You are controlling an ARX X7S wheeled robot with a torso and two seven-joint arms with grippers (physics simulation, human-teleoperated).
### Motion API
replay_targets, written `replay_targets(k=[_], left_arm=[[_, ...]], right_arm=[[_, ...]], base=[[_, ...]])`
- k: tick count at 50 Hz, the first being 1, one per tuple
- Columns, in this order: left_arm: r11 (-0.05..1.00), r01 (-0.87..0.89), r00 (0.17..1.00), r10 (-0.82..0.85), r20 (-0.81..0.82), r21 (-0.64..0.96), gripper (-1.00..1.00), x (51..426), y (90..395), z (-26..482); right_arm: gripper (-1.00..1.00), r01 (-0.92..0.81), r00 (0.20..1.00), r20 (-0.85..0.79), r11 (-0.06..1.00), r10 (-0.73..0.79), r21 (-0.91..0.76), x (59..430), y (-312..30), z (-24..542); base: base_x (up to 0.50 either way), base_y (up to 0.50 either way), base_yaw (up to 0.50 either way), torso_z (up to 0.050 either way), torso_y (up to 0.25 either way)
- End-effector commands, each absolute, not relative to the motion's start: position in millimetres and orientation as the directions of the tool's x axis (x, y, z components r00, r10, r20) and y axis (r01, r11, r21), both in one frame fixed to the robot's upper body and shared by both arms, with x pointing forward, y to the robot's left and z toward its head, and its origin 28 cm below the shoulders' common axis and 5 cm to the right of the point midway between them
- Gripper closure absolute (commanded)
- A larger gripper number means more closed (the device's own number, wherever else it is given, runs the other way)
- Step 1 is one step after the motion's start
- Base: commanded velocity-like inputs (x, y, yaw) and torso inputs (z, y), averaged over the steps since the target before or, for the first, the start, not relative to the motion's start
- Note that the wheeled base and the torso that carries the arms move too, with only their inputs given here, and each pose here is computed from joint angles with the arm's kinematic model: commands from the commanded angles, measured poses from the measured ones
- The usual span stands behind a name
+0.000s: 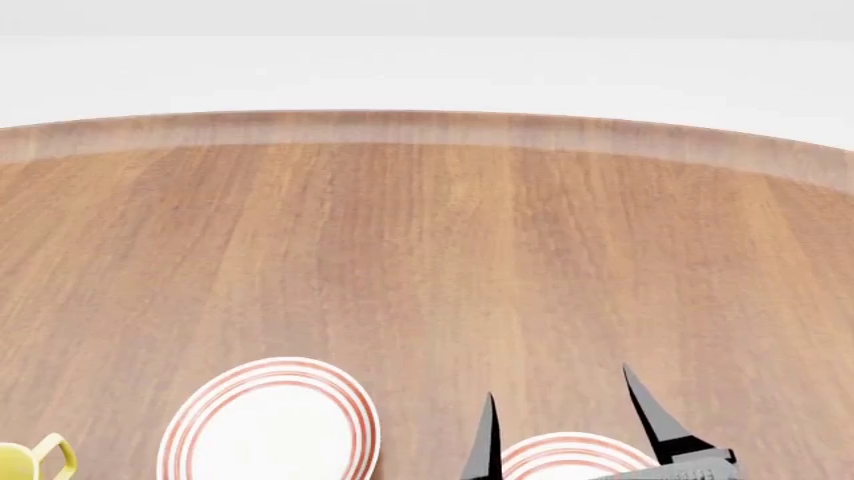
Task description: Put the white mug on the left plate.
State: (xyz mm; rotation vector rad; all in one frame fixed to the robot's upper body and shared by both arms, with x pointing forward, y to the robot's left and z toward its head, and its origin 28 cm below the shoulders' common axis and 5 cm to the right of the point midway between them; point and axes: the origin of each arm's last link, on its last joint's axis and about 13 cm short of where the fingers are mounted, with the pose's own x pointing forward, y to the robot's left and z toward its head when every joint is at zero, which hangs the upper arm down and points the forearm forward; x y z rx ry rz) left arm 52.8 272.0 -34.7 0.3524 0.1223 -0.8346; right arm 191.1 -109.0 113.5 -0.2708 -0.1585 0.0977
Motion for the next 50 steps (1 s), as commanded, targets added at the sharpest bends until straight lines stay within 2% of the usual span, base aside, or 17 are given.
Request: replay_targets(k=[1,50], left_arm=[[0.585,0.770,0.638,-0.725,-0.261,0.255,-1.00,53.4,268.6,-36.9],[0.581,0.780,0.624,-0.750,-0.221,0.232,-1.00,61.2,259.2,-35.8]], right_arm=[[-1.00,-0.073,0.983,0.145,0.960,0.116,-0.272,192.3,-109.2,113.8],[-1.00,-0.071,0.982,0.149,0.965,0.112,-0.254,195.3,-109.9,112.3]], base=[[0.00,0.00,0.00,0.000,0.000],[0.00,0.00,0.00,0.000,0.000]])
